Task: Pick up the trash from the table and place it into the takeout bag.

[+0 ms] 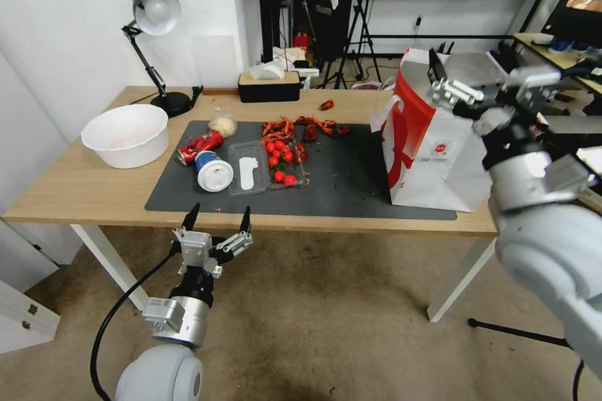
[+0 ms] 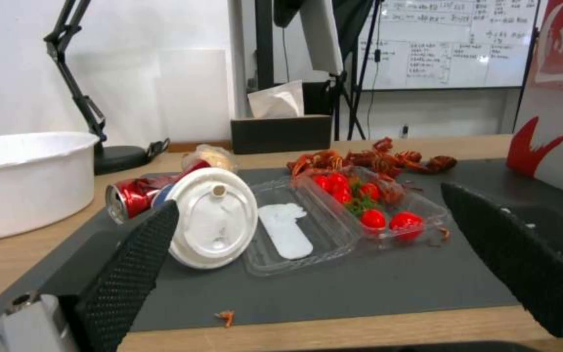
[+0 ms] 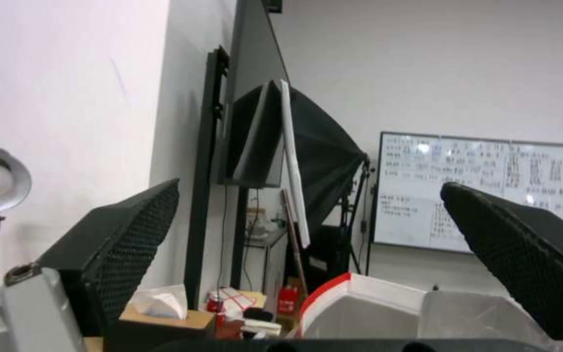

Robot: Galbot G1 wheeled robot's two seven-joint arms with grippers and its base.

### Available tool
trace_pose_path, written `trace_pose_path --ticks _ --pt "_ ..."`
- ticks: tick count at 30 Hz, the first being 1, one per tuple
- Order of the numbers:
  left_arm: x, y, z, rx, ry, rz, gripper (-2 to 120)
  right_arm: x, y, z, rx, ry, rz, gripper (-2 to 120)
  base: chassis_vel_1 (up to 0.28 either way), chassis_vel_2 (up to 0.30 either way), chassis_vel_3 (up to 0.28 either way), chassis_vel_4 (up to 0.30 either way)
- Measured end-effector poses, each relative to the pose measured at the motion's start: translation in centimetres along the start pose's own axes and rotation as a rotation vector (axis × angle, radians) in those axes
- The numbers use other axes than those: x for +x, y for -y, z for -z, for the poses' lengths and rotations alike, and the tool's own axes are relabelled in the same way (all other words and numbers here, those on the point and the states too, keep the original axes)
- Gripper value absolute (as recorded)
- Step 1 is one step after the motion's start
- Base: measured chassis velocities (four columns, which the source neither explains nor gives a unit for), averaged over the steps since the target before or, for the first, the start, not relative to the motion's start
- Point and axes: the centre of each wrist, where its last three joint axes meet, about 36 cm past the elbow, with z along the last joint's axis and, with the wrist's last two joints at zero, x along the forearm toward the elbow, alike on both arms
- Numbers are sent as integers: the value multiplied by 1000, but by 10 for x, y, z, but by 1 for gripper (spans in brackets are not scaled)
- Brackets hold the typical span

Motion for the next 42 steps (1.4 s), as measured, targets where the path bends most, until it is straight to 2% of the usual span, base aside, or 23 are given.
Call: trace_pose_path --ticks 11,14,18,30,42 --pt "0 2 -6 0 -6 3 100 61 -26 -43 68 -36 -43 100 0 0 0 0" --pt "0 2 -7 0 -7 3 100 74 -33 -52 68 -67 -72 100 0 0 0 0" --pt "-2 2 -9 -1 -11 0 100 97 -45 -79 62 -146 -126 100 0 0 0 0" --pt "-2 1 -15 -4 -18 -1 100 145 -66 -135 68 -296 -137 100 0 0 0 0" --pt "-1 -1 -17 -7 -19 2 100 162 -85 -146 -7 -386 -151 100 0 0 0 0"
